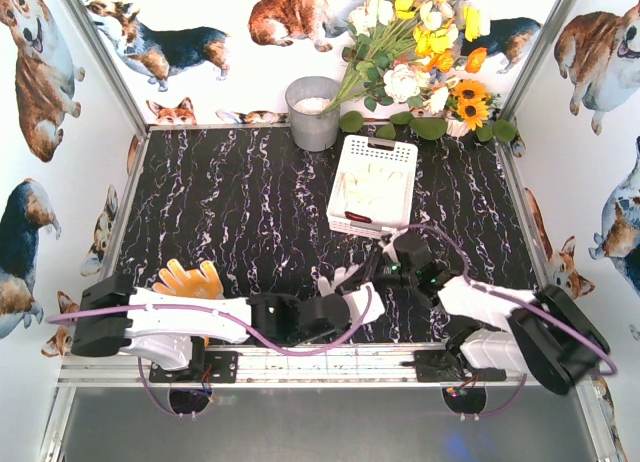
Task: Put the gloves into the storage basket
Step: Pick up the glove from the center of the board, then place the glove on the glove.
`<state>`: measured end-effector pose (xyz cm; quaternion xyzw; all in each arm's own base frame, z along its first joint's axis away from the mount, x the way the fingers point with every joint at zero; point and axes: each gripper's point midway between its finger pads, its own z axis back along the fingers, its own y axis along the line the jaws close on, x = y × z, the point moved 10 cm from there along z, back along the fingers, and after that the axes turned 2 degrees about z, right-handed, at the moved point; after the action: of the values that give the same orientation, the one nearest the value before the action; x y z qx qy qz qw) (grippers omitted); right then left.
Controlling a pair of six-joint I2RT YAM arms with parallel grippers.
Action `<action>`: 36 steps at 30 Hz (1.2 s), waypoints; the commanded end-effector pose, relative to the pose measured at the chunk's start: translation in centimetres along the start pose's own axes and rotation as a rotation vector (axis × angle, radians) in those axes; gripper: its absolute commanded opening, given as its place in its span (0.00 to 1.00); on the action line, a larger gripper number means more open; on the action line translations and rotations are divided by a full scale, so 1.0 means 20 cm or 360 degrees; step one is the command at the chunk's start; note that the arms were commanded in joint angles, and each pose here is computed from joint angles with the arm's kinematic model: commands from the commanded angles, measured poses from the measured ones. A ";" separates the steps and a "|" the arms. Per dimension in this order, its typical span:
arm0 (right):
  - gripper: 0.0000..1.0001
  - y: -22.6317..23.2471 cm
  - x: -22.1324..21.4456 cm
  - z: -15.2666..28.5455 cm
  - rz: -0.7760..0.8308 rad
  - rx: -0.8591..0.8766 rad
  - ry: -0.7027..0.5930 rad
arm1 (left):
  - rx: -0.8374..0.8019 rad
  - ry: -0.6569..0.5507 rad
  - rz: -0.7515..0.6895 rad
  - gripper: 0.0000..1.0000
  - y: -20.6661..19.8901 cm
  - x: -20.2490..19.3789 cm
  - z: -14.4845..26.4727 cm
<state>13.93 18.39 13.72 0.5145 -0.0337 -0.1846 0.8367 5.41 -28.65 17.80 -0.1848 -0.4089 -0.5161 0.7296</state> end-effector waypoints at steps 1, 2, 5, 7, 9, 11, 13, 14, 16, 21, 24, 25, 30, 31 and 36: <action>0.00 0.28 0.04 0.09 0.0244 0.0167 -0.0214 | 0.0040 -0.0059 0.0101 0.00 0.08 0.13 0.13; 0.00 0.32 0.05 0.11 0.0295 0.0131 -0.0265 | 0.0086 -0.0061 0.0131 0.00 0.12 0.16 0.16; 0.00 0.47 0.08 0.21 0.0530 0.0016 -0.0483 | 0.0151 -0.0065 0.0170 0.00 0.24 0.27 0.21; 0.00 0.58 0.12 0.26 0.0649 -0.0011 -0.0608 | 0.0154 -0.0098 0.0151 0.00 0.32 0.35 0.23; 0.00 0.69 0.18 0.33 0.0731 0.0024 -0.0699 | 0.0208 -0.0163 0.0118 0.00 0.39 0.43 0.25; 0.00 0.75 0.25 0.36 0.0769 0.0031 -0.0761 | 0.0272 -0.0211 0.0097 0.00 0.48 0.48 0.24; 0.00 0.79 0.32 0.38 0.0815 0.0036 -0.0806 | 0.0295 -0.0243 0.0081 0.00 0.55 0.53 0.22; 0.00 0.81 0.36 0.37 0.0829 0.0027 -0.0815 | 0.0296 -0.0252 0.0077 0.00 0.58 0.56 0.20; 0.00 0.84 0.42 0.35 0.0874 0.0036 -0.0841 | 0.0314 -0.0262 0.0056 0.00 0.63 0.60 0.16; 0.00 0.87 0.62 0.31 0.0975 0.0079 -0.0914 | 0.0377 -0.0192 -0.0029 0.00 0.78 0.66 0.03; 0.00 0.84 0.74 0.27 0.0976 0.0074 -0.0939 | 0.0387 -0.0172 -0.0022 0.00 0.88 0.67 -0.04; 0.00 0.83 0.78 0.26 0.0979 0.0081 -0.0939 | 0.0390 -0.0169 -0.0022 0.00 0.91 0.67 -0.06; 0.00 0.78 0.96 0.22 0.1033 0.0063 -0.0980 | 0.0431 -0.0114 -0.0029 0.00 1.05 0.69 -0.21; 0.00 0.78 0.99 0.20 0.1044 0.0060 -0.0980 | 0.0442 -0.0090 -0.0032 0.00 1.08 0.69 -0.24; 0.00 0.75 1.18 0.15 0.1096 0.0095 -0.0992 | 0.0508 -0.0046 -0.0031 0.00 1.23 0.65 -0.39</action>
<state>35.74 14.27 23.16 0.4092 -0.3752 -0.0855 0.8273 30.15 -32.04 26.98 -0.0775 -0.4826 -0.4493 0.7478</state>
